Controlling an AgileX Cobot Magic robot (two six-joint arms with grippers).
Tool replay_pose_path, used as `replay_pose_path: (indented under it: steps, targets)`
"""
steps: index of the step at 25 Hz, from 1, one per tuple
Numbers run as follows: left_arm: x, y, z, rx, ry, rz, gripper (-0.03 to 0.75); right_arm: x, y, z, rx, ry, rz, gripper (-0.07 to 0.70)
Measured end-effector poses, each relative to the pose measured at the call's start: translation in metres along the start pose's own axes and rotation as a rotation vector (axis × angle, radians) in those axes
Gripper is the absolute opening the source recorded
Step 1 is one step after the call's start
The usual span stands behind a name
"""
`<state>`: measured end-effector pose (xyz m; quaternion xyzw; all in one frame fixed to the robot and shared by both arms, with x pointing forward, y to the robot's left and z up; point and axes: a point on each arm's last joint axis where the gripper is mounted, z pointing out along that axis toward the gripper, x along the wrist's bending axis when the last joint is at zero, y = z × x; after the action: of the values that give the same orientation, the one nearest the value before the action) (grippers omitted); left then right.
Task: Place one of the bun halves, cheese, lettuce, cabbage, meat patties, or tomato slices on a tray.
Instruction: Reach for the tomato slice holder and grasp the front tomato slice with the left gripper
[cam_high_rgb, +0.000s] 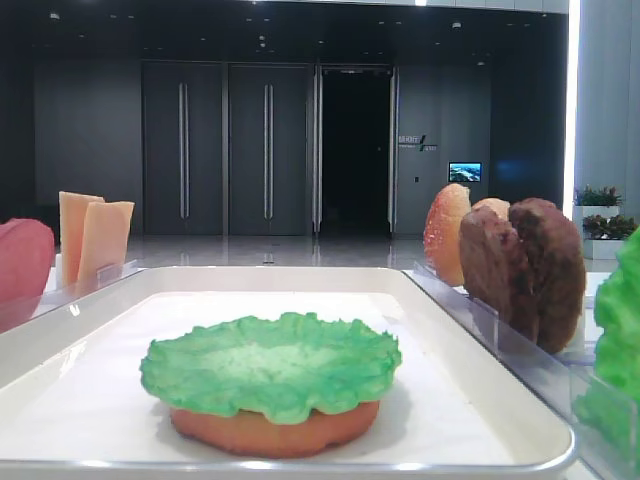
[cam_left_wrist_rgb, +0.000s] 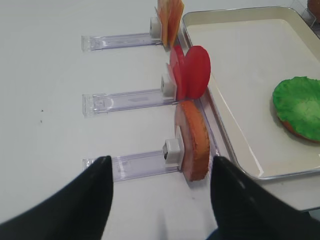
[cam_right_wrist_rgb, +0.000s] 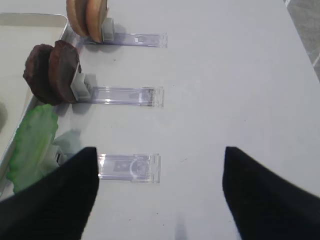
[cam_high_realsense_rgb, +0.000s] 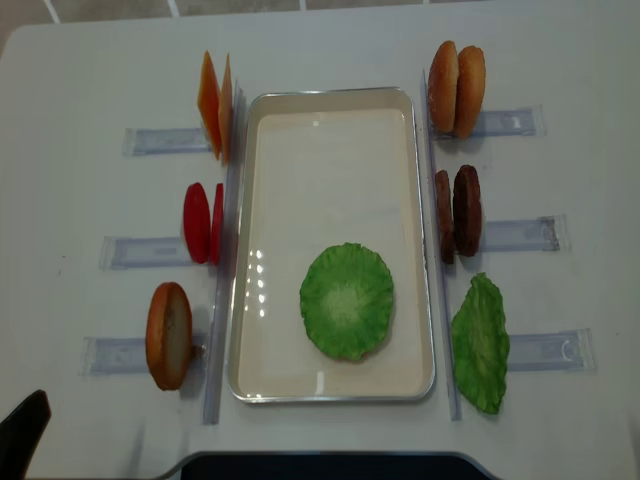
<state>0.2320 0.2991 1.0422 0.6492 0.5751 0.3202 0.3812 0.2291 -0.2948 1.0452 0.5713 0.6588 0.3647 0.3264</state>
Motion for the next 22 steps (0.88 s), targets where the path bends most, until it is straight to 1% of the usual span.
replay_pose_path:
  steps: [20, 21, 22]
  targets:
    - [-0.0001, 0.0000, 0.0000, 0.000, -0.001, -0.001, 0.471, 0.0000, 0.0001, 0.0000, -0.001, 0.000, 0.000, 0.523]
    - [-0.0001, 0.0000, 0.0000, 0.000, -0.001, -0.001, 0.471, 0.0000, 0.0001, 0.0000, -0.001, 0.000, 0.001, 0.523]
    - [-0.0001, 0.0000, 0.0000, 0.000, -0.001, -0.011, 0.471, 0.0000, 0.0001, 0.0000, -0.001, 0.000, 0.001, 0.523]
